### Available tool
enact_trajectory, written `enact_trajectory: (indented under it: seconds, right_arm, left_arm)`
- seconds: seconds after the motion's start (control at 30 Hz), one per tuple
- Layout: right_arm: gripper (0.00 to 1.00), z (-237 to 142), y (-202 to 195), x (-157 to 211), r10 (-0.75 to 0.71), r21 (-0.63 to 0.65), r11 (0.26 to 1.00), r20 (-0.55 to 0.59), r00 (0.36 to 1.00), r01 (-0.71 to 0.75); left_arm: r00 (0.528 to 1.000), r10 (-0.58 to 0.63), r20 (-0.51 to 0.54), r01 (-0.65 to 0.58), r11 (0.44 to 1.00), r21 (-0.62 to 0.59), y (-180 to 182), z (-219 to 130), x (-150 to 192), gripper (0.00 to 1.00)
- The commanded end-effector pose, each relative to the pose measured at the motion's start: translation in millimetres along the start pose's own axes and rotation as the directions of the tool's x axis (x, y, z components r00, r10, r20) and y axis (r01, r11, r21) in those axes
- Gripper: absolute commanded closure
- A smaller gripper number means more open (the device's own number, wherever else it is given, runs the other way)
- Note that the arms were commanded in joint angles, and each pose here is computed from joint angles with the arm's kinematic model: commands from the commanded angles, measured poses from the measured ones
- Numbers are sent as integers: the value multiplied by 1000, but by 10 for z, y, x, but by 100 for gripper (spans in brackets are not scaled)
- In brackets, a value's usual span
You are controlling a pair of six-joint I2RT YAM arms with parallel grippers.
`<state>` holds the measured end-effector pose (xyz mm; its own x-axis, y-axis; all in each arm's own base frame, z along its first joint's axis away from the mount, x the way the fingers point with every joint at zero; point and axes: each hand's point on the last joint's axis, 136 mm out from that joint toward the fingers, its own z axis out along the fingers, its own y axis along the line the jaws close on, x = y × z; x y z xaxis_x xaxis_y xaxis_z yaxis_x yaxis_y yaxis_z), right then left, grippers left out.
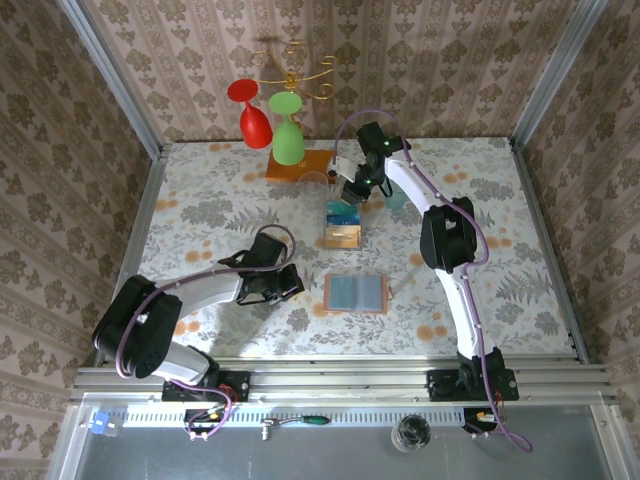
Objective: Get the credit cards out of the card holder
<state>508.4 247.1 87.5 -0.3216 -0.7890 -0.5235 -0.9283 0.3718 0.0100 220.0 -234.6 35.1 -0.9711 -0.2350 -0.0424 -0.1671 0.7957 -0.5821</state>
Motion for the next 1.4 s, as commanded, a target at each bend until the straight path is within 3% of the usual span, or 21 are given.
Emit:
enact_trajectory:
  seconds: [0.0, 0.27, 0.57, 0.87, 1.07, 1.37]
  right_arm:
    - [83, -255, 49, -163, -12, 37, 999, 28, 1000, 11]
    - [81, -477, 13, -260, 41, 113, 992, 81, 996, -50]
    - [80, -696, 140, -202, 224, 170, 952, 183, 957, -255]
    - [82, -810, 458, -51, 525, 72, 817, 319, 789, -572]
    - [82, -731, 839, 41, 676, -66, 714, 323, 662, -697]
    - [81, -624, 1426, 238, 802, -136, 587, 228, 552, -798]
  left_arm:
    - [1000, -10, -18, 10, 1000, -1, 26, 37, 50, 96]
    - [1000, 0, -16, 0, 1000, 13, -10, 62, 49, 96]
    - [999, 26, -28, -24, 999, 49, -110, 143, 55, 96]
    - [998, 60, -31, -57, 995, 85, -248, 264, 120, 96]
    - [996, 81, -40, -77, 992, 95, -297, 298, 144, 96]
    - [994, 105, -20, -102, 988, 120, -443, 284, 95, 96]
